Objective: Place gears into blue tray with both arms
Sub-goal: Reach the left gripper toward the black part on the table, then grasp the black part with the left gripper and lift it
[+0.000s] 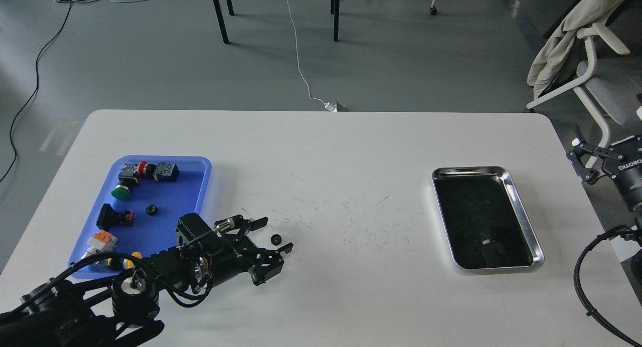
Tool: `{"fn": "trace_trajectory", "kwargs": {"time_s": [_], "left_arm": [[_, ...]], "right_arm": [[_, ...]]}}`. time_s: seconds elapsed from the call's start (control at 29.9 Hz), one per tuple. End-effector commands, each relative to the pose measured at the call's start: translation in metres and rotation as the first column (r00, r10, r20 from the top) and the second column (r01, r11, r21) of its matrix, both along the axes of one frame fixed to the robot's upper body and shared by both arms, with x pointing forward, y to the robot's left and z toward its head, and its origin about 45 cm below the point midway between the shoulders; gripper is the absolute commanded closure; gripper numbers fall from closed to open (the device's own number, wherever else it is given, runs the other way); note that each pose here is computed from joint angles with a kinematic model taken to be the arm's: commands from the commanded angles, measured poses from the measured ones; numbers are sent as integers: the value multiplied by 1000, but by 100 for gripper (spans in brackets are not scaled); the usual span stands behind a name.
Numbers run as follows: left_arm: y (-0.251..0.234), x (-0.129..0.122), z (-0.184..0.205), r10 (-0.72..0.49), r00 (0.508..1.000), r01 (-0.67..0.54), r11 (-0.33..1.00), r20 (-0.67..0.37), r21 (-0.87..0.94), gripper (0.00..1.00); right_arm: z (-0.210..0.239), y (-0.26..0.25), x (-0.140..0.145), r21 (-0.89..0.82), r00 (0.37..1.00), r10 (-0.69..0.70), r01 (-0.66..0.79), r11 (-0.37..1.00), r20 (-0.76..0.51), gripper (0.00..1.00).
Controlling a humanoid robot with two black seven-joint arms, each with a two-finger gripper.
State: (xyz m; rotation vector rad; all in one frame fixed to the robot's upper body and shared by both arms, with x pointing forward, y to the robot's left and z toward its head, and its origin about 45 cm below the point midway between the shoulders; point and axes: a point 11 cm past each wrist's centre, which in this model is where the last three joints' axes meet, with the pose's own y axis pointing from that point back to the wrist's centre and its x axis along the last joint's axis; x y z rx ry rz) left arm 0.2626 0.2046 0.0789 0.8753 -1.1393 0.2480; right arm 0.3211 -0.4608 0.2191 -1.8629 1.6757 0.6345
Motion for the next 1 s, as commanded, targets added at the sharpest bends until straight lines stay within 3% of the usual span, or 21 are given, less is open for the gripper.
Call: {"fn": "trace_trajectory", "kwargs": {"time_s": [0.0, 0.1, 0.2, 0.33, 0.53, 0.77, 0.97], "left_arm": [[2, -4, -3, 6, 1000, -6, 1000, -9, 2, 44], [3, -7, -5, 8, 1000, -8, 1000, -17, 2, 51], [2, -8, -6, 3, 1000, -3, 1000, -21, -2, 75], [2, -8, -6, 4, 1000, -4, 1000, -21, -2, 91], [16, 2, 6, 18, 1000, -18, 1000, 23, 8, 93], [66, 51, 89, 49, 965, -61, 997, 259, 39, 93], [137, 60, 144, 140, 932, -169, 984, 333, 59, 92]], "right_arm": [[0, -1, 0, -1, 1000, -1, 1, 1000, -1, 1], [0, 0, 0, 1, 1000, 0, 0, 1000, 0, 1], [0, 0, 0, 2, 1000, -1, 1, 1000, -1, 1], [-1, 0, 0, 1, 1000, -1, 1, 1000, -1, 1], [0, 1, 0, 2, 1000, 1, -1, 1000, 1, 1], [5, 3, 5, 0, 1000, 8, -8, 1000, 14, 1], [8, 6, 9, -1, 1000, 19, -19, 1000, 22, 1]]}}
